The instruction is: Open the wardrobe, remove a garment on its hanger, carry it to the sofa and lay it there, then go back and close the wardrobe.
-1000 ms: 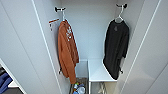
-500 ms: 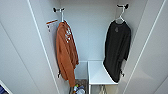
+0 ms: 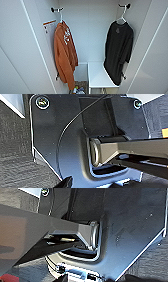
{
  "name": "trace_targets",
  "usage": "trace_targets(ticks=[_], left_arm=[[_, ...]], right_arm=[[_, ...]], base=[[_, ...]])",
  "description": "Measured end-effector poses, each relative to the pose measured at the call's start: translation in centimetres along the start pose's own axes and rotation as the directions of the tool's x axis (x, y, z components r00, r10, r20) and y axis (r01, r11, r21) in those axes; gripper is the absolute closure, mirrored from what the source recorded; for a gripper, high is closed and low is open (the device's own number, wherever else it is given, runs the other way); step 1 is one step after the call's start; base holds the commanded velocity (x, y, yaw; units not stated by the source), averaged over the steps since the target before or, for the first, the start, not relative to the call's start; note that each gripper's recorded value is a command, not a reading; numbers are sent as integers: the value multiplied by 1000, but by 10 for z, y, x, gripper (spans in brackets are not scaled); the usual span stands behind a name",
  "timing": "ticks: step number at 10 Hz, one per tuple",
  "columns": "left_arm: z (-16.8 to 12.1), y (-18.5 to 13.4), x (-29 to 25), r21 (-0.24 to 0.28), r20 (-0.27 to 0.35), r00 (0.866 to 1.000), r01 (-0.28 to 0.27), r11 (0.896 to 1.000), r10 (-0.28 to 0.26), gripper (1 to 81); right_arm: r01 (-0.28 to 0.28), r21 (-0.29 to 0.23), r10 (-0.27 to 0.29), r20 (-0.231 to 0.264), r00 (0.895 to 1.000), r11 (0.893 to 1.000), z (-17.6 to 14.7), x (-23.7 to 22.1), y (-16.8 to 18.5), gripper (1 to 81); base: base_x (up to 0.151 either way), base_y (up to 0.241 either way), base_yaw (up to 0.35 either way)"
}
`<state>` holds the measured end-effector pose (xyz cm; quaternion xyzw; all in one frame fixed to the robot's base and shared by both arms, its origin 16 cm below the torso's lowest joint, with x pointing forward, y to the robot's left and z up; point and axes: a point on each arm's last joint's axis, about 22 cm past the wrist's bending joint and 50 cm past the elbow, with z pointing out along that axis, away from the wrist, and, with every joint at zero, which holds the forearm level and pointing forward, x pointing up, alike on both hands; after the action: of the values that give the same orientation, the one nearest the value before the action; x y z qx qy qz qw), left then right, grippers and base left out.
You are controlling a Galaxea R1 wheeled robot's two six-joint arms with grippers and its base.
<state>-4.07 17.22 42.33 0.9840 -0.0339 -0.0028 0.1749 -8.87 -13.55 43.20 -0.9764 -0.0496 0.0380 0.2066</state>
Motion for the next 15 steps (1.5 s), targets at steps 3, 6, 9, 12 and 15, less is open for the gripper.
trace_targets(ticks=[3, 6, 9, 12, 15], left_arm=[[0, 0, 0, 0, 0, 1000, 0, 1000, 0, 10], [0, 0, 0, 0, 0, 1000, 0, 1000, 0, 10], [0, 0, 0, 0, 0, 1000, 0, 1000, 0, 10], [0, 0, 0, 0, 0, 1000, 0, 1000, 0, 10], [0, 0, 1, 0, -1, 1000, 0, 1000, 0, 10]], right_arm=[[0, -1, 0, 0, 1000, 1000, 0, -1, 0, 10], [0, 0, 0, 0, 1000, 1000, 0, 0, 0, 10], [0, 0, 0, 0, 1000, 1000, 0, 0, 0, 10], [0, 0, 0, 0, 1000, 1000, 0, 0, 0, 10], [0, 0, 0, 0, 1000, 1000, 0, 0, 0, 10]], base=[[86, 0, 0], [88, 0, 0], [90, 0, 0], [90, 0, 0], [90, 0, 0]])
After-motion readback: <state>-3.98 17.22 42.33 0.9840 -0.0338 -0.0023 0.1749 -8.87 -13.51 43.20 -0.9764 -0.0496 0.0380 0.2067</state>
